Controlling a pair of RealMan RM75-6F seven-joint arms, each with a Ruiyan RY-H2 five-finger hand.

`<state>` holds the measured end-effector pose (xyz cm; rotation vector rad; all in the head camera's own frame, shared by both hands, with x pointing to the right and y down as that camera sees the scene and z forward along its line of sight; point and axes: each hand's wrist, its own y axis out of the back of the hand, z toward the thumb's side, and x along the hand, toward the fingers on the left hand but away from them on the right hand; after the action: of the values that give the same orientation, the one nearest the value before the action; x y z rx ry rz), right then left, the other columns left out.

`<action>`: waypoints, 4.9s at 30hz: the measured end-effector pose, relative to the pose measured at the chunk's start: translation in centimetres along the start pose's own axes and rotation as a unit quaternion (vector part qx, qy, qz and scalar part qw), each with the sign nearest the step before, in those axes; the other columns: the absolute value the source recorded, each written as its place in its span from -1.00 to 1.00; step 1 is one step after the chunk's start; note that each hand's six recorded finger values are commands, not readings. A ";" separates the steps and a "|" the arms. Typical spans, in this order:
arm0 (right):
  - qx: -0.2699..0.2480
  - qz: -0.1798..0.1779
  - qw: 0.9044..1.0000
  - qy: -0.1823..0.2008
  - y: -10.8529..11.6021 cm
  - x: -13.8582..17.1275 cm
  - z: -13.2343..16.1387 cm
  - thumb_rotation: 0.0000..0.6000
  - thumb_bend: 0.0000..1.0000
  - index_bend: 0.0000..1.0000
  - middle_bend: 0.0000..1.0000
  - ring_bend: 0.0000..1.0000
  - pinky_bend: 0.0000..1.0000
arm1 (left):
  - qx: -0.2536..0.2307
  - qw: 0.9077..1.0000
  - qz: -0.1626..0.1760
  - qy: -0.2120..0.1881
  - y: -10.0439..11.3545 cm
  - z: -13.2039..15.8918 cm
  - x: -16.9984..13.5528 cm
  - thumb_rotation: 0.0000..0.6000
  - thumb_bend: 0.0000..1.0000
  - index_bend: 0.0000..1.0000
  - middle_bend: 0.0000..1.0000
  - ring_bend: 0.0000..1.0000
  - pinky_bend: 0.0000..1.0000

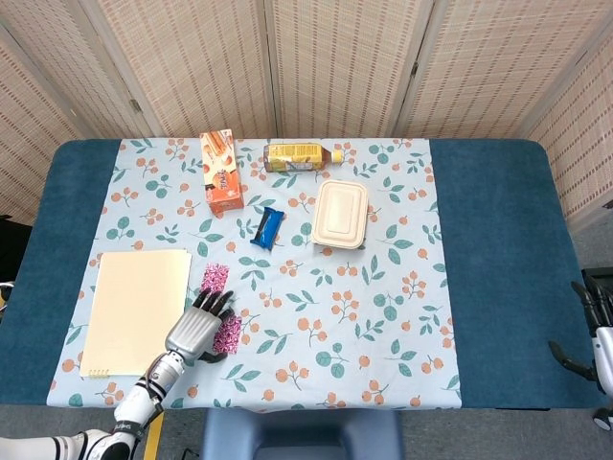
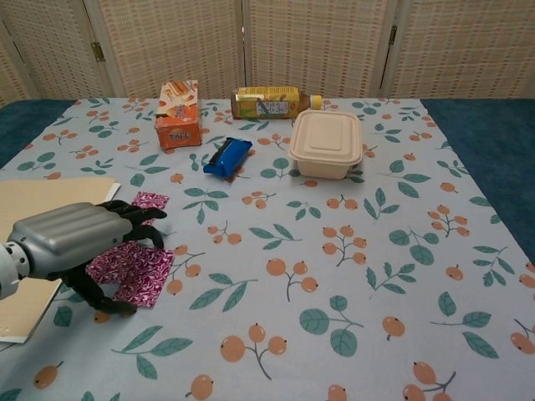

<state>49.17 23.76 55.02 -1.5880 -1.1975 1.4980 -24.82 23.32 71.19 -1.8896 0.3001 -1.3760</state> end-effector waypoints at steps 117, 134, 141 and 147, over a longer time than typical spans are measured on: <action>0.003 -0.005 1.000 -0.010 0.3 -0.2 0.2 1.00 -0.43 -1.00 -1.00 -1.00 -1.00 | 0.014 0.999 -0.026 0.031 -0.3 -6.9 -1.2 0.47 -0.50 -0.67 -1.00 -1.00 -1.00; 0.002 -0.005 1.000 -0.013 0.3 0.0 -0.1 1.00 -0.43 -1.00 -1.00 -1.00 -1.00 | 0.023 0.999 -0.033 0.029 -0.8 -6.2 -0.3 0.47 -0.50 -0.69 -1.00 -1.00 -1.00; 0.002 -0.004 1.000 -0.014 0.2 0.0 -0.2 1.00 -0.43 -1.00 -1.00 -1.00 -1.00 | 0.025 0.998 -0.037 0.033 -1.0 -6.3 0.0 0.47 -0.50 -0.68 -1.00 -1.00 -1.00; 0.002 -0.003 1.000 -0.014 0.1 0.0 -0.2 1.00 -0.43 -1.00 -1.00 -1.00 -1.00 | 0.024 0.998 -0.034 0.036 -1.0 -6.4 0.1 0.47 -0.50 -0.63 -1.00 -1.00 -1.00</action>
<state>49.39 23.69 54.93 -1.5638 -1.2126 1.5240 -30.69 21.10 72.79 -1.8294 0.2378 -1.4867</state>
